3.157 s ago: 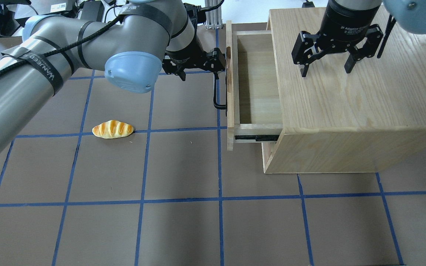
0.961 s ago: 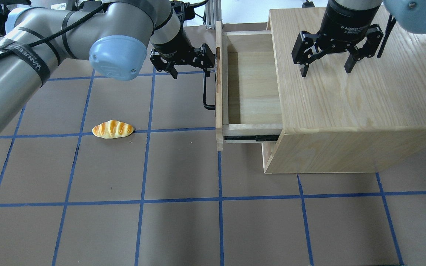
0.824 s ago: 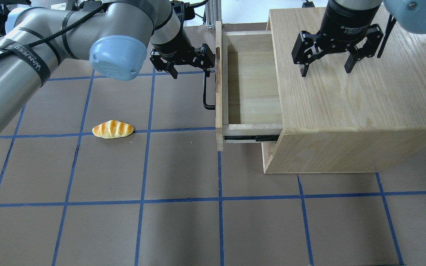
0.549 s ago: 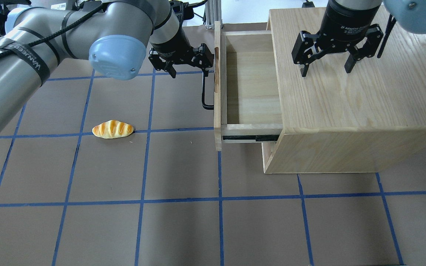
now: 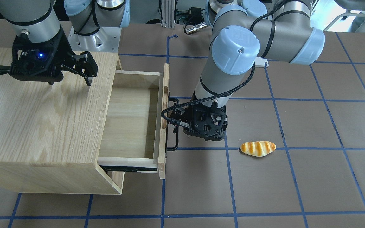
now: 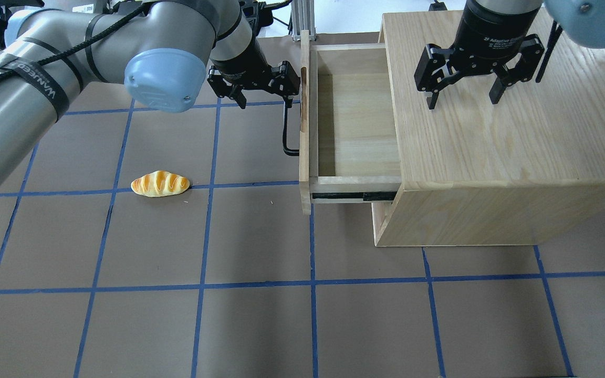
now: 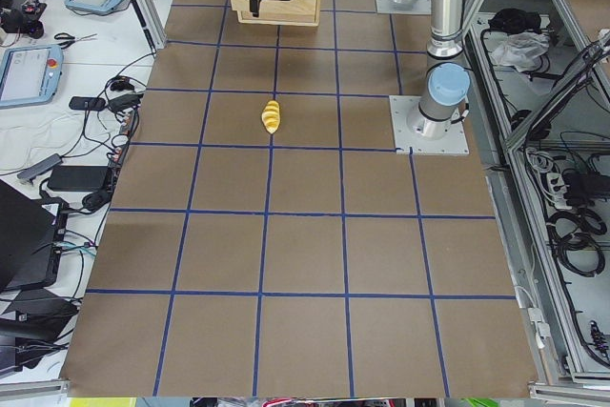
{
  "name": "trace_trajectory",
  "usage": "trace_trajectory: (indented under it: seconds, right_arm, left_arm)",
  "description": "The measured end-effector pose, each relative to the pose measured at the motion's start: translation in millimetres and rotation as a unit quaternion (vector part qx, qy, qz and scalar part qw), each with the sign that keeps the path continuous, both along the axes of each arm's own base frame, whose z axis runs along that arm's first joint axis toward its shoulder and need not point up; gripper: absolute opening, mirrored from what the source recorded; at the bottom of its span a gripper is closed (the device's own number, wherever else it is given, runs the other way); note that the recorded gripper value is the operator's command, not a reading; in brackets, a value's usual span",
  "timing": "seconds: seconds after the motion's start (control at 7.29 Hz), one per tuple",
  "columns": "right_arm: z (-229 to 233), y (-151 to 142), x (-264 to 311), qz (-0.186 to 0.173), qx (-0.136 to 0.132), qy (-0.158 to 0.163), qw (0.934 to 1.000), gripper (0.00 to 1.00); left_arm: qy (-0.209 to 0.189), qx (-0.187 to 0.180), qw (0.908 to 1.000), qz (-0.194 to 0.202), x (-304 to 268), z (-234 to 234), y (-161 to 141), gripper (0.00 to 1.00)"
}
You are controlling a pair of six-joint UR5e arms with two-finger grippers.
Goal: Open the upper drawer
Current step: 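Keep pulling the drawer farther out with the left gripper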
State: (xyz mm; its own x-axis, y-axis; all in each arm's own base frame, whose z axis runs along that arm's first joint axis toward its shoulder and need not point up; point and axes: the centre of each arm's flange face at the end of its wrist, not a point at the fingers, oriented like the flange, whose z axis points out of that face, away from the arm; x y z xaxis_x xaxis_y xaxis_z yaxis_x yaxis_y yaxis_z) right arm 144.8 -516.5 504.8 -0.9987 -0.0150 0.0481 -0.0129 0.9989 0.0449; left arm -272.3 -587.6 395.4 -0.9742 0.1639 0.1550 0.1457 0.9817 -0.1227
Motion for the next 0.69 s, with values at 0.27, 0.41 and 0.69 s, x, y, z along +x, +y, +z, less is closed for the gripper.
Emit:
trace_trajectory:
  seconds: [0.27, 0.41, 0.69]
  right_arm:
    - [0.0, 0.0, 0.0, 0.000, 0.000, 0.000, 1.0000, 1.00]
    - [0.1, 0.0, 0.0, 0.000, 0.000, 0.000, 1.0000, 1.00]
    - [0.2, 0.0, 0.0, 0.000, 0.000, 0.000, 1.0000, 1.00]
  left_arm:
    - [-0.011, -0.002, 0.9999, 0.000, 6.4, 0.0, -2.0, 1.00]
    - [-0.012, -0.002, 0.9999, 0.001, 9.0, 0.1, -2.8, 1.00]
    - [-0.021, -0.004, 0.9998, 0.004, 12.4, 3.1, -2.5, 1.00]
